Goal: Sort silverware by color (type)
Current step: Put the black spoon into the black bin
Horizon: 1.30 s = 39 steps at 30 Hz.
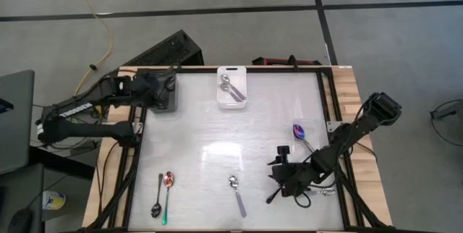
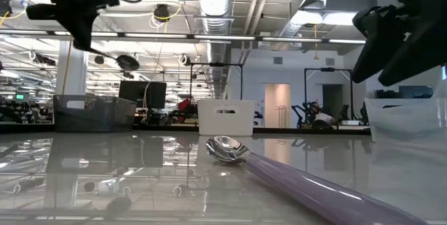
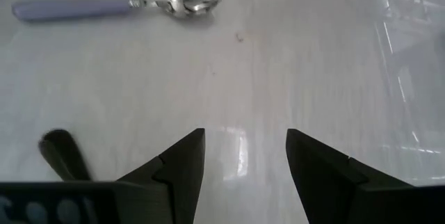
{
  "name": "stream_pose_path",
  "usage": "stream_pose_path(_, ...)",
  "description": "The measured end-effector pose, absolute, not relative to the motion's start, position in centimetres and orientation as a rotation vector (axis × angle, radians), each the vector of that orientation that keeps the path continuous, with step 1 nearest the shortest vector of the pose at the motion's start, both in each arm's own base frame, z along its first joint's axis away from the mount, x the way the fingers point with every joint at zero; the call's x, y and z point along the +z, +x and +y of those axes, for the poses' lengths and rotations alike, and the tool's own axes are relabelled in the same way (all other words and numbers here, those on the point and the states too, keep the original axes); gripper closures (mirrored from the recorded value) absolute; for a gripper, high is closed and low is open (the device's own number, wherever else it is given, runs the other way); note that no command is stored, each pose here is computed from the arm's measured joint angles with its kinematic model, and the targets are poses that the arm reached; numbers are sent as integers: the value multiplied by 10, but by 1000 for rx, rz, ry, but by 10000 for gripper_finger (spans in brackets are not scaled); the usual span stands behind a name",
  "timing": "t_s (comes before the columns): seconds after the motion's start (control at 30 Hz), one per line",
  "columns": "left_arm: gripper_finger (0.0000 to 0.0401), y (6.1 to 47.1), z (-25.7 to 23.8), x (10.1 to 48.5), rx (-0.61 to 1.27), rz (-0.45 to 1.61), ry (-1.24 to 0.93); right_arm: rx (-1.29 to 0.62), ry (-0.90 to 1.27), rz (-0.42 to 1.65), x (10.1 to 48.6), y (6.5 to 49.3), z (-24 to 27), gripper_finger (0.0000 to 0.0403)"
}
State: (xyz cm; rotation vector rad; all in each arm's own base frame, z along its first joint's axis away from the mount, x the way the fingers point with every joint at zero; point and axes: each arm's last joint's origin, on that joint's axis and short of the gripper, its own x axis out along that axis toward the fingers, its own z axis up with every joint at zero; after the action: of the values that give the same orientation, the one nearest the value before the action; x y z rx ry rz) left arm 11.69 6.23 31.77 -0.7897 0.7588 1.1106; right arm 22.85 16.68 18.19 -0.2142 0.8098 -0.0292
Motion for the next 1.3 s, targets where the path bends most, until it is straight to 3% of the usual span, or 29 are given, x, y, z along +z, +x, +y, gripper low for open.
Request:
stream_pose_path(0.47,401,129,111,280,1280,1124,-596,-3,-192,801,183,228,171,180)
stream_pose_path(0.73,401,133,125,237,1232,1161,-584,3,-193,805,183,228,171,180)
stream_pose_path(1.1,399,136,129,229,1163,1170,-499,-7,-194,813,182,229,168,180)
stream_pose_path(1.3,367,134,128,229,1185,1192,-480,-19,-187,813,182,231,165,180)
